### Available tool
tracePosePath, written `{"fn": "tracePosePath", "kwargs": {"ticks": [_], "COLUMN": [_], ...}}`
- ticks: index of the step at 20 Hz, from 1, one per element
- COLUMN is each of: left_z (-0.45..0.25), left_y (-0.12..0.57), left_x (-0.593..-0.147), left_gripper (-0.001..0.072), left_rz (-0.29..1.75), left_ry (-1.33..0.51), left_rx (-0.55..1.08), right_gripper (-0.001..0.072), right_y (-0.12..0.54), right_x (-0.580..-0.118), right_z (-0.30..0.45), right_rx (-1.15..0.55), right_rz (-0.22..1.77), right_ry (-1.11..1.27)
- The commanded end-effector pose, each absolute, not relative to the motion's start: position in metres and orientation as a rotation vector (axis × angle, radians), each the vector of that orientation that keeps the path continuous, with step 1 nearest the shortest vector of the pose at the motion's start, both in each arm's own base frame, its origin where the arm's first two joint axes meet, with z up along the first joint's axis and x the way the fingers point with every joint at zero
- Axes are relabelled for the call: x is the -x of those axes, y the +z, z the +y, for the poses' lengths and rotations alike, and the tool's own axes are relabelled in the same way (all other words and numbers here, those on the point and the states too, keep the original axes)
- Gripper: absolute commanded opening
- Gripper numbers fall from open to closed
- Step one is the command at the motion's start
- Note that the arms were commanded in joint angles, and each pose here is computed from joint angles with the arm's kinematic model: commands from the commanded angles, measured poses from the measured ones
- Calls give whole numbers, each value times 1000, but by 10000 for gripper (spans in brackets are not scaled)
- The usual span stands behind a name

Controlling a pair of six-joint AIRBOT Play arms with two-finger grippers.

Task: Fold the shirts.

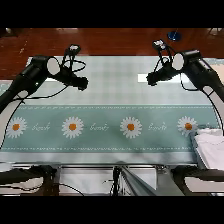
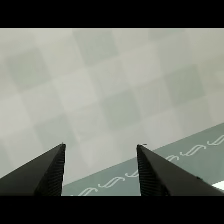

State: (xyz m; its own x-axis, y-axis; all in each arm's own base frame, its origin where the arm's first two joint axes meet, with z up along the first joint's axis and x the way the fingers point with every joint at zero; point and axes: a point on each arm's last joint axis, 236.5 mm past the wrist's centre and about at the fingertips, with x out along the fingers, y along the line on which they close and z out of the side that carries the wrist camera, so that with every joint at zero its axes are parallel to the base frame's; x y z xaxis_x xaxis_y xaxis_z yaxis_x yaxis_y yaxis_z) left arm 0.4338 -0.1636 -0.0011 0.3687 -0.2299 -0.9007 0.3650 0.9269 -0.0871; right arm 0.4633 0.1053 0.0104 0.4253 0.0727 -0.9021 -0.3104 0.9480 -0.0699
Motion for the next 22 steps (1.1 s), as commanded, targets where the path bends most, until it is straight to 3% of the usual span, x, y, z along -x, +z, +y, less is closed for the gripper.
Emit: {"fn": "tracePosePath", "kwargs": {"ticks": [1, 22], "left_z": [-164, -164], "left_y": [-1, -6], "left_x": [-435, -435], "left_gripper": [536, 536], "left_rz": [1126, 1135], "left_ry": [-383, -382], "left_rx": [-135, -136], "right_gripper": [549, 549], "right_y": [11, 11], "right_x": [-464, -464], "right_z": [105, 105], "right_rx": [241, 241], "right_rz": [1107, 1107], "right_ry": [242, 243]}}
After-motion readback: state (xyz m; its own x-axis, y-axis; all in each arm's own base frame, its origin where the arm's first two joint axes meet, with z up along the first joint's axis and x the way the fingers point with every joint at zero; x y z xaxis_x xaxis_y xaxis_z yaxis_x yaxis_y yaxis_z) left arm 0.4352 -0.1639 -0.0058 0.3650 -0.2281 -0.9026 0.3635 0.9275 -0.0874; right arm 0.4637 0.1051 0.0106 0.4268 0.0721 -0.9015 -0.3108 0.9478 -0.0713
